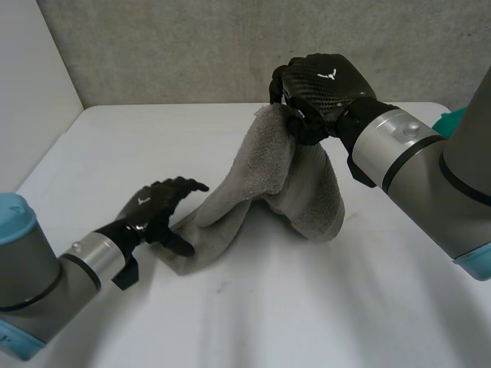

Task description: Fold the laundry.

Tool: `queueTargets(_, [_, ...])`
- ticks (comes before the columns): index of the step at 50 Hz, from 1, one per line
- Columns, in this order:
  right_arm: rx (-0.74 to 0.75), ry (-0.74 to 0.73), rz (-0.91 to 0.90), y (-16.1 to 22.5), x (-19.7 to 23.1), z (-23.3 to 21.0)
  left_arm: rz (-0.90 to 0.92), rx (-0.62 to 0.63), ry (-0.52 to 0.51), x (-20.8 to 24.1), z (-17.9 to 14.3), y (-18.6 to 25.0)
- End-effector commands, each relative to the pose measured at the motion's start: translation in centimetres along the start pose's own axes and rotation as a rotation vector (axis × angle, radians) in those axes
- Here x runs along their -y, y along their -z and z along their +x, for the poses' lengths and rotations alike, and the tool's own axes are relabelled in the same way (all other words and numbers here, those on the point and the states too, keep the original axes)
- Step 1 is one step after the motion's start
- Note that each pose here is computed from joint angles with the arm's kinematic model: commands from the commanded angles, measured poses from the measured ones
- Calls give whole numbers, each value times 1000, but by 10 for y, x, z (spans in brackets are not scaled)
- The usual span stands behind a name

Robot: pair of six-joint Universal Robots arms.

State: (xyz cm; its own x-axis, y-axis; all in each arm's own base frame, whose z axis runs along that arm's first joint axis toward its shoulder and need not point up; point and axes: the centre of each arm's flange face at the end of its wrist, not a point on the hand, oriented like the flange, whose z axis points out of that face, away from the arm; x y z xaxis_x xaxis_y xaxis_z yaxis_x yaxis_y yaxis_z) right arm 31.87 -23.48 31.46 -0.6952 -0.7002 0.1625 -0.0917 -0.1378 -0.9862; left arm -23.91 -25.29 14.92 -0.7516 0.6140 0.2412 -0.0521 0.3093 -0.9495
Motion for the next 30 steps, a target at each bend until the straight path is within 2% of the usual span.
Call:
queueTargets(1, [1,-30,21,1,7,-1,-18,-19,31,-16,5,-11])
queueTargets(10, [13,-51,49,9,18,-5,-4,-68,61,-14,18,-27])
queueTargets(19, [3,-77,77,15,28,-1,1,-149,102,-15,52,-37])
queueTargets(21, [-8,-74,80,14,28,3,18,-122,101,-10,47,-39])
queueTargets(24, [-45,-59,58,12,22,18,92,-7,95,13,21,-38])
queueTargets(25, [-53,-50,49,11,20,22,149,52,77,32,4,-35])
queueTargets(28, [-70,10,-14,11,10,36,234,126,21,63,-20,-28])
queueTargets(30, [-71,81,-87,14,2,45,307,170,-73,94,-32,-15])
